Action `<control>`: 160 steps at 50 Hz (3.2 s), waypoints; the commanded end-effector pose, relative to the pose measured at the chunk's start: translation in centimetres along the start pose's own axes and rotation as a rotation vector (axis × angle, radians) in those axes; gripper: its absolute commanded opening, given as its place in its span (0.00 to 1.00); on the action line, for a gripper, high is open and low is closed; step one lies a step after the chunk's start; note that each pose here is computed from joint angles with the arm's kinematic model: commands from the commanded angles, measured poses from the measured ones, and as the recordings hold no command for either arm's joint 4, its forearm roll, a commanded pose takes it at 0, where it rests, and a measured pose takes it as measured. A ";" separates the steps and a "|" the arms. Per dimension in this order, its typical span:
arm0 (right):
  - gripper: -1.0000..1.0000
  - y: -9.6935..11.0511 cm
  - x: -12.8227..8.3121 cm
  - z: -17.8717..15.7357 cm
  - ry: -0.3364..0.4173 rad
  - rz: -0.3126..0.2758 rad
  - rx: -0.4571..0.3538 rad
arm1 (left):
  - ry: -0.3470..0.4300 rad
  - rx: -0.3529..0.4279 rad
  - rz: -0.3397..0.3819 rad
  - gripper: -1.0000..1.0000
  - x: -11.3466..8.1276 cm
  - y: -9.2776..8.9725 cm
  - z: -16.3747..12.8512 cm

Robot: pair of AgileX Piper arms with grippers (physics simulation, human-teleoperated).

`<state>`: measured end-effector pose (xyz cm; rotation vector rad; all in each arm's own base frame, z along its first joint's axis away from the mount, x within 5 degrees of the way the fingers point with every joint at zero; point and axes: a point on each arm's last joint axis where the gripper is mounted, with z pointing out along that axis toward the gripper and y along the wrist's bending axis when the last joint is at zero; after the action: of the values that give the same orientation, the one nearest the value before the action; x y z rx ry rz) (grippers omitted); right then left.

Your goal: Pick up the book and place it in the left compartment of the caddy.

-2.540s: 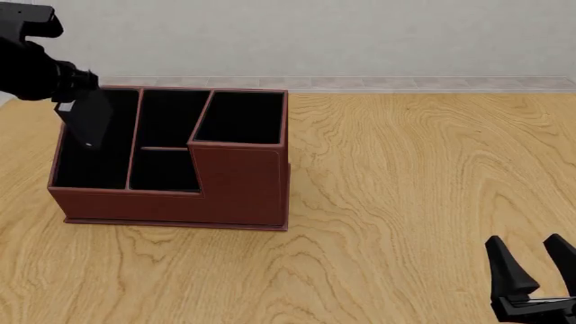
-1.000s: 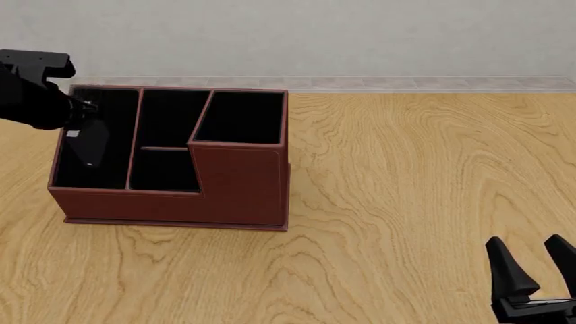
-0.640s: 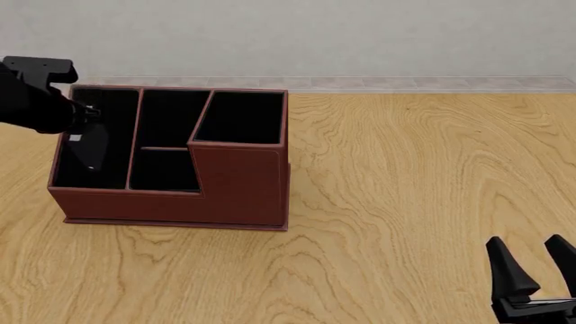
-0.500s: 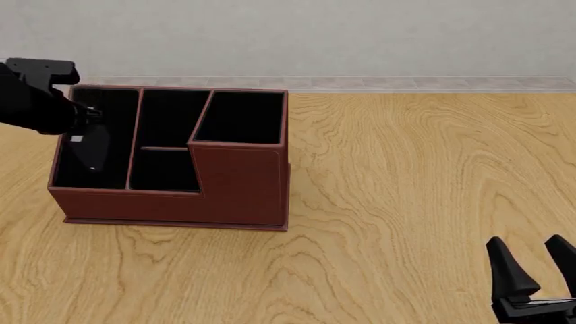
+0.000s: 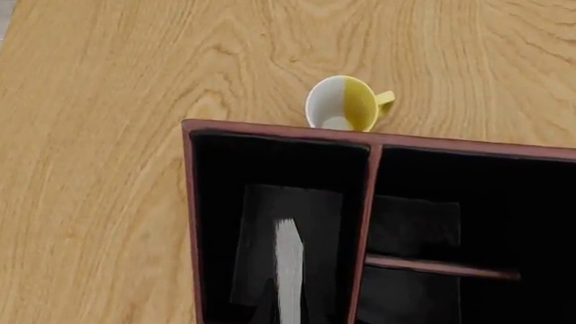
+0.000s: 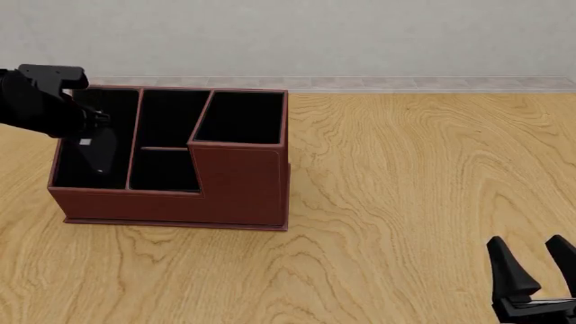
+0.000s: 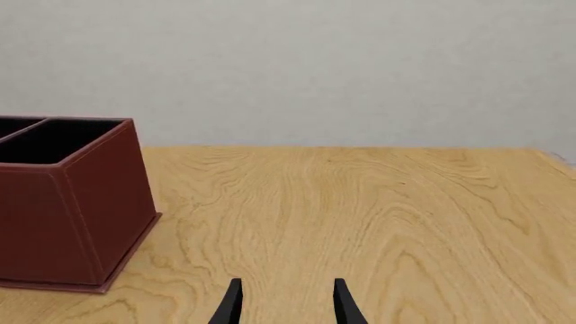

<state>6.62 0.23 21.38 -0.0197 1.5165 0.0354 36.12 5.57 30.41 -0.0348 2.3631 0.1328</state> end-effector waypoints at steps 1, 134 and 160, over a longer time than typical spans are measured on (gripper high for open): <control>1.00 0.0 0.0 0.0 0.000 0.002 0.001 | -0.012 -0.001 0.016 0.00 -0.1 -0.1 0.2; 1.00 0.0 0.0 -0.2 -0.009 0.009 -0.005 | 0.020 -0.025 0.004 0.00 2.2 1.3 7.1; 1.00 0.0 0.0 -0.2 -0.008 0.009 -0.005 | 0.025 -0.020 0.026 0.00 2.7 1.0 8.1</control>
<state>6.39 0.26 21.40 -0.0167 1.5081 0.0464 39.69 7.61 22.53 -0.0505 2.4042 0.1555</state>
